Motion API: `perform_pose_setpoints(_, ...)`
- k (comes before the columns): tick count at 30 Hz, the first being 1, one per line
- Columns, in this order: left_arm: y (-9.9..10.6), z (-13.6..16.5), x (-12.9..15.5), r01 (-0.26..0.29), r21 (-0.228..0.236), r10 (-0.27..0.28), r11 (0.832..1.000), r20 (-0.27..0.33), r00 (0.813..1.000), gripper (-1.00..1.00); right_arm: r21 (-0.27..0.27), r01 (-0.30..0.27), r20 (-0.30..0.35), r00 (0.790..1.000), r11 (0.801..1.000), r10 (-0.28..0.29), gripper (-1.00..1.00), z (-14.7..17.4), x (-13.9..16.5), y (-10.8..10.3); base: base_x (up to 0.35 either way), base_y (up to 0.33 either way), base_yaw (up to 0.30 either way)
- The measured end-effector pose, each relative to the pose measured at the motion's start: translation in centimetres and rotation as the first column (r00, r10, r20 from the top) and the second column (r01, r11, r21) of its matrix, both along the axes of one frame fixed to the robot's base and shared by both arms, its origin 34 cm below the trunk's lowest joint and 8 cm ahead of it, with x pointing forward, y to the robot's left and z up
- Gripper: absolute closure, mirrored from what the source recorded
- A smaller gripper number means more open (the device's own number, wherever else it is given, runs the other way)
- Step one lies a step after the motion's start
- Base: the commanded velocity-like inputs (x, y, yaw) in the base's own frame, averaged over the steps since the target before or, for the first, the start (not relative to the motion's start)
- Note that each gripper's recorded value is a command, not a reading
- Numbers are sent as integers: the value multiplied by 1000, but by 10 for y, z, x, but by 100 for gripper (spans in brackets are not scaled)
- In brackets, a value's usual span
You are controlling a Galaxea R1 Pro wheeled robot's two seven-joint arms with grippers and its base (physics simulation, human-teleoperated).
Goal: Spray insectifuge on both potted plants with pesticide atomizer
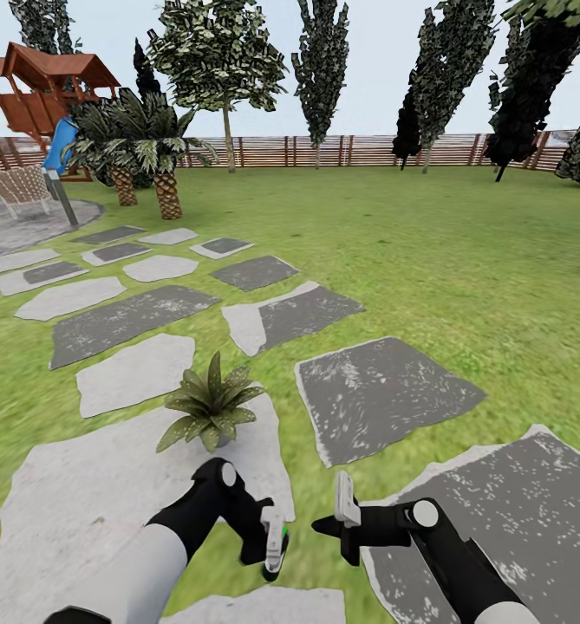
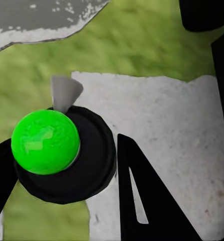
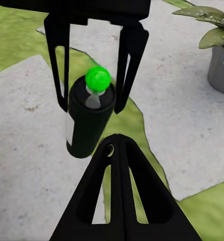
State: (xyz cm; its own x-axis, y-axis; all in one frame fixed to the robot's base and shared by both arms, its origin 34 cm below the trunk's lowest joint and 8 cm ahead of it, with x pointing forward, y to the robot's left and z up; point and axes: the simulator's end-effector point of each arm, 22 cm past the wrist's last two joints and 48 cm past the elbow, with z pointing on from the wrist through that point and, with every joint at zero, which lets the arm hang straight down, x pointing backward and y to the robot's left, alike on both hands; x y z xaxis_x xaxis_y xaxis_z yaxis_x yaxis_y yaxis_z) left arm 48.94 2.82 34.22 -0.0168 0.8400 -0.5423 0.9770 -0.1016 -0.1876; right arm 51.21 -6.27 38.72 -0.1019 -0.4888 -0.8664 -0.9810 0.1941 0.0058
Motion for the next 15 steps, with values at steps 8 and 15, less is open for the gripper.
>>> perform_pose_setpoints(8,-7,2,1,-3,-10,3,1000,6,1000,100,0,2,2,1000,1000,-2,100,1,1,0,0,0,0)
perform_pose_setpoints(15,-9,1,9,-26,-12,27,1000,38,999,100,5,2,29,1000,1000,-2,100,9,7,2,0,0,0)
